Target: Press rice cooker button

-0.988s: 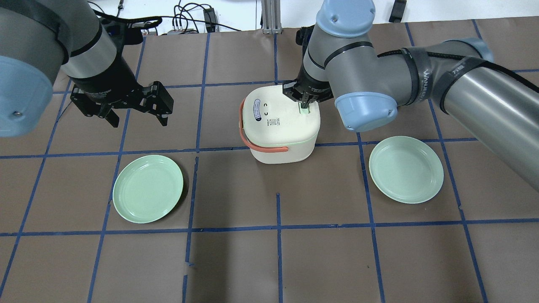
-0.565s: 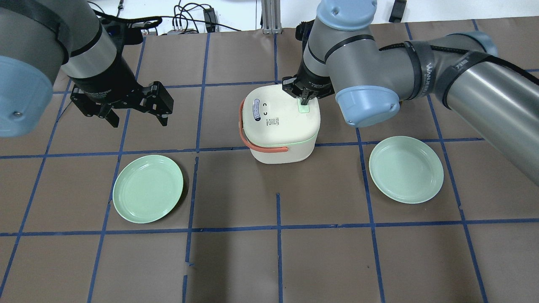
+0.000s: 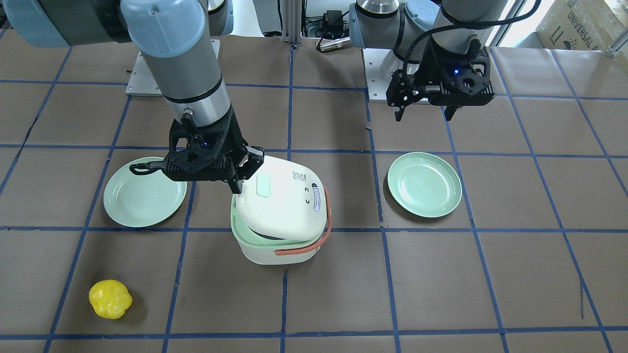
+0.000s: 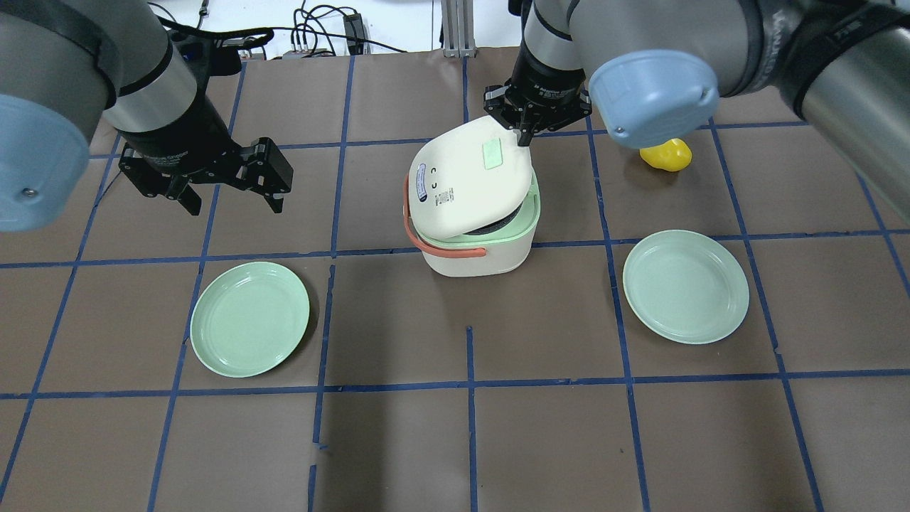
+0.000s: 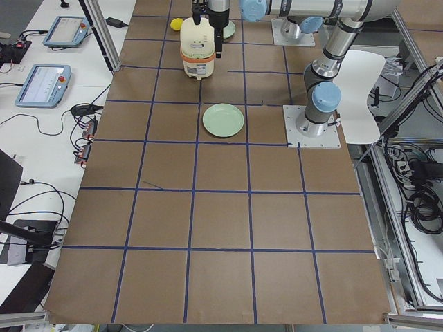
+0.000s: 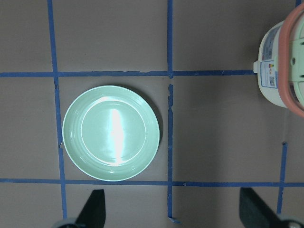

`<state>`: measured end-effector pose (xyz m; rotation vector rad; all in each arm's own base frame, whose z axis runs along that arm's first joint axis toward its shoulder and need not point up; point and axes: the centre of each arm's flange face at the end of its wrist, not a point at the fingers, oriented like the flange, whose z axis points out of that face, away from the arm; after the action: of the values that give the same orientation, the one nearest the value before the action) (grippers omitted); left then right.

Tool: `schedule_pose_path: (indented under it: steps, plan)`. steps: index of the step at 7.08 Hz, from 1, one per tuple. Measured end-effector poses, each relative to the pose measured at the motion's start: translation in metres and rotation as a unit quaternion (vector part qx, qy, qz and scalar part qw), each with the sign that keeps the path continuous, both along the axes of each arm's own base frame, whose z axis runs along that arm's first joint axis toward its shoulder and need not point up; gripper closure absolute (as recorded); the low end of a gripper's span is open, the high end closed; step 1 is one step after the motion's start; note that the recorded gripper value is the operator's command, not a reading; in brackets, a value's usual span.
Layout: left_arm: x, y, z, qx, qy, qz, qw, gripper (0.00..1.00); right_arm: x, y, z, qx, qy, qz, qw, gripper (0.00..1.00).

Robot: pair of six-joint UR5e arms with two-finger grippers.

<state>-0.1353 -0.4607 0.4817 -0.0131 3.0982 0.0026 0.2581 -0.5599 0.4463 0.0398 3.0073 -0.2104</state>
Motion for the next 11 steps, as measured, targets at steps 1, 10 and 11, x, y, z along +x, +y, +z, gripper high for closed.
schedule_pose_path:
  steps: [1, 10, 11]
  plan:
    - [0.0, 0.0, 0.0, 0.0, 0.0, 0.0, 1.0, 0.0, -0.016, -0.008, 0.012, -0.001, 0.0, -0.007, 1.0, 0.01]
    - [0.0, 0.0, 0.0, 0.0, 0.0, 0.0, 1.0, 0.0, -0.122, 0.004, 0.039, 0.014, 0.01, -0.081, 0.9965, 0.0]
    - [0.0, 0.0, 0.0, 0.0, 0.0, 0.0, 1.0, 0.0, -0.126, 0.016, 0.038, 0.015, 0.01, -0.083, 0.9964, 0.0]
